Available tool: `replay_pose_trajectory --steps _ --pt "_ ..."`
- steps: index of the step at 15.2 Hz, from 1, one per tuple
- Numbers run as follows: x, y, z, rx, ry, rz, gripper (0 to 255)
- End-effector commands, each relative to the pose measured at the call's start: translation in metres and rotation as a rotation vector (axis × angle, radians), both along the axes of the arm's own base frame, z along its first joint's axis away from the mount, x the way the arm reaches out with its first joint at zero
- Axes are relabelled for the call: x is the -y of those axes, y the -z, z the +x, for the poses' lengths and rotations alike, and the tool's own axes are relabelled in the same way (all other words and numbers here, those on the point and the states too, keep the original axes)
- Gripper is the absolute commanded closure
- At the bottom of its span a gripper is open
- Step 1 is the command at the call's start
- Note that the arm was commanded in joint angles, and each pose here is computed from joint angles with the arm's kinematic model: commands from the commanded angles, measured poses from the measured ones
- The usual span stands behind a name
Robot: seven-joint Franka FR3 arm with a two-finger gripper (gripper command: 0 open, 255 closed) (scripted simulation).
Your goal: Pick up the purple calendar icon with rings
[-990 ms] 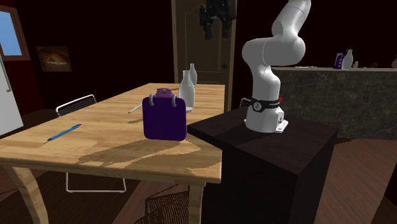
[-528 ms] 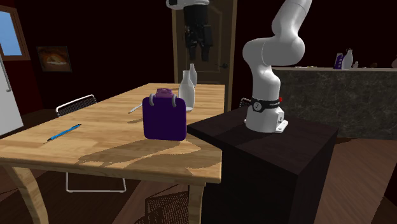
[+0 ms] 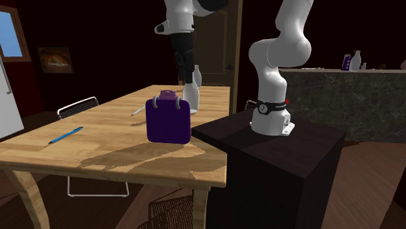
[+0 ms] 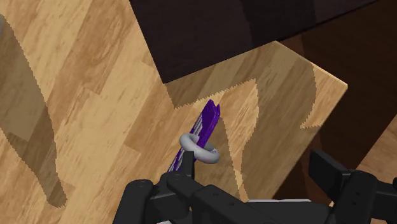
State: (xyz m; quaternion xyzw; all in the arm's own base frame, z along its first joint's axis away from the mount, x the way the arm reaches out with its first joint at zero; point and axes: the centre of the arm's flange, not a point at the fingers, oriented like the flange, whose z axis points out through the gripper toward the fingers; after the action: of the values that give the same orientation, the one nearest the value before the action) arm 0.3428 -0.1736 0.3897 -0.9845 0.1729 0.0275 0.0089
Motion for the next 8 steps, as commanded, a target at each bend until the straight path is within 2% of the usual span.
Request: replay_pose_trajectory --steps 1,5,8 --pt "0.015 0.023 0.006 0.008 0.019 0.0 0" --pt "0.047 0.057 0.014 0.019 0.051 0.002 0" --pt "0.047 0.073 0.014 0.019 0.051 0.002 0"
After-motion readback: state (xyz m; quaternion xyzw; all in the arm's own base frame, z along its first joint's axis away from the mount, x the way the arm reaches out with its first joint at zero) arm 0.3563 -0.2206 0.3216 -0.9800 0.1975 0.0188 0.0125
